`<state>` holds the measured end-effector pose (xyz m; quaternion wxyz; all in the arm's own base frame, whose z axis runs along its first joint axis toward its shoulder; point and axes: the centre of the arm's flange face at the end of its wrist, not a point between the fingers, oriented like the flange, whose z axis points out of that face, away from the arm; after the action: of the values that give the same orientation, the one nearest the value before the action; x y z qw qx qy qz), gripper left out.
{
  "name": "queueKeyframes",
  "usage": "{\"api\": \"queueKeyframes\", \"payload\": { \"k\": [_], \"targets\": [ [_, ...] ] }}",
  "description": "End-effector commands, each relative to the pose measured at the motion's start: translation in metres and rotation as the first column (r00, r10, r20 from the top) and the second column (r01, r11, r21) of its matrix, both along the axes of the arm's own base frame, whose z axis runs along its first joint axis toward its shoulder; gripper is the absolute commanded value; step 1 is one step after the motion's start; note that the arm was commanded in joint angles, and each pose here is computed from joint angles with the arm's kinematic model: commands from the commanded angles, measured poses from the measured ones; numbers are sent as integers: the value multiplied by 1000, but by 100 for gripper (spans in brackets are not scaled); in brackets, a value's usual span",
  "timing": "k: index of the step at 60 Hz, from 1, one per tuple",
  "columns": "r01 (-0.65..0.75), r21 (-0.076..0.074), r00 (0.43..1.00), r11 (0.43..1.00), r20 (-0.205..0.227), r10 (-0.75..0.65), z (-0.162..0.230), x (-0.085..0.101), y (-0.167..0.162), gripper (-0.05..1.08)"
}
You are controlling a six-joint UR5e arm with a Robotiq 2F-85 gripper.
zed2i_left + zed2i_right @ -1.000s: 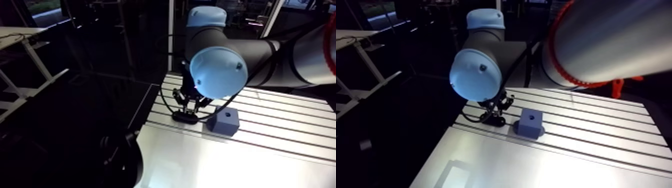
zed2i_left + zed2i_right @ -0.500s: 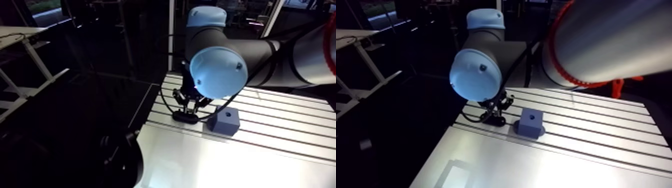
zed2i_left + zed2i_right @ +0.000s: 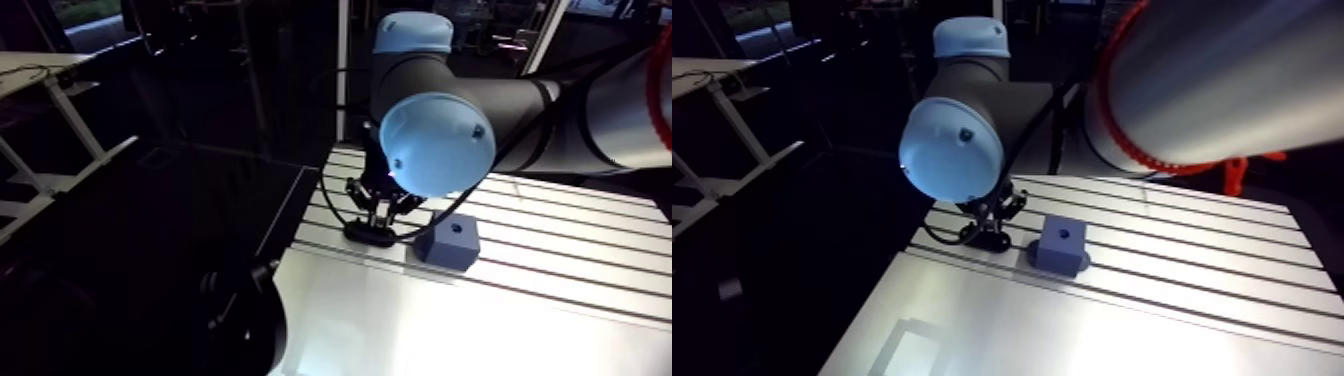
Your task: Pick up the M10 bolt and insert it into the hex recess until seated.
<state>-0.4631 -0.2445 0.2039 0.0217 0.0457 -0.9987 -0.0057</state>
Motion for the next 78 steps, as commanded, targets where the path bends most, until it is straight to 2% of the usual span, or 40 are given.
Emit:
{"api": "queueKeyframes", "payload": {
  "k": [1,39,45,56,62,64,71,78],
  "targets": [
    [2,0,1000,1000,0,-2,0,-1,1,68],
    [4,-2,1000,1000,-3,-4,13,-8,1,73],
    [5,0,1000,1000,-2,-5,19,-11,1,74],
    [3,-7,1000,1000,-13,-3,47,-16,-2,76],
    [3,-19,1000,1000,6,-3,62,-20,-4,80],
    [4,-30,1000,1000,23,-3,71,-23,-5,81],
    [3,-30,1000,1000,26,-2,84,-26,-6,84],
    [22,-23,999,1000,44,-21,96,-35,2,87]
  ]
}}
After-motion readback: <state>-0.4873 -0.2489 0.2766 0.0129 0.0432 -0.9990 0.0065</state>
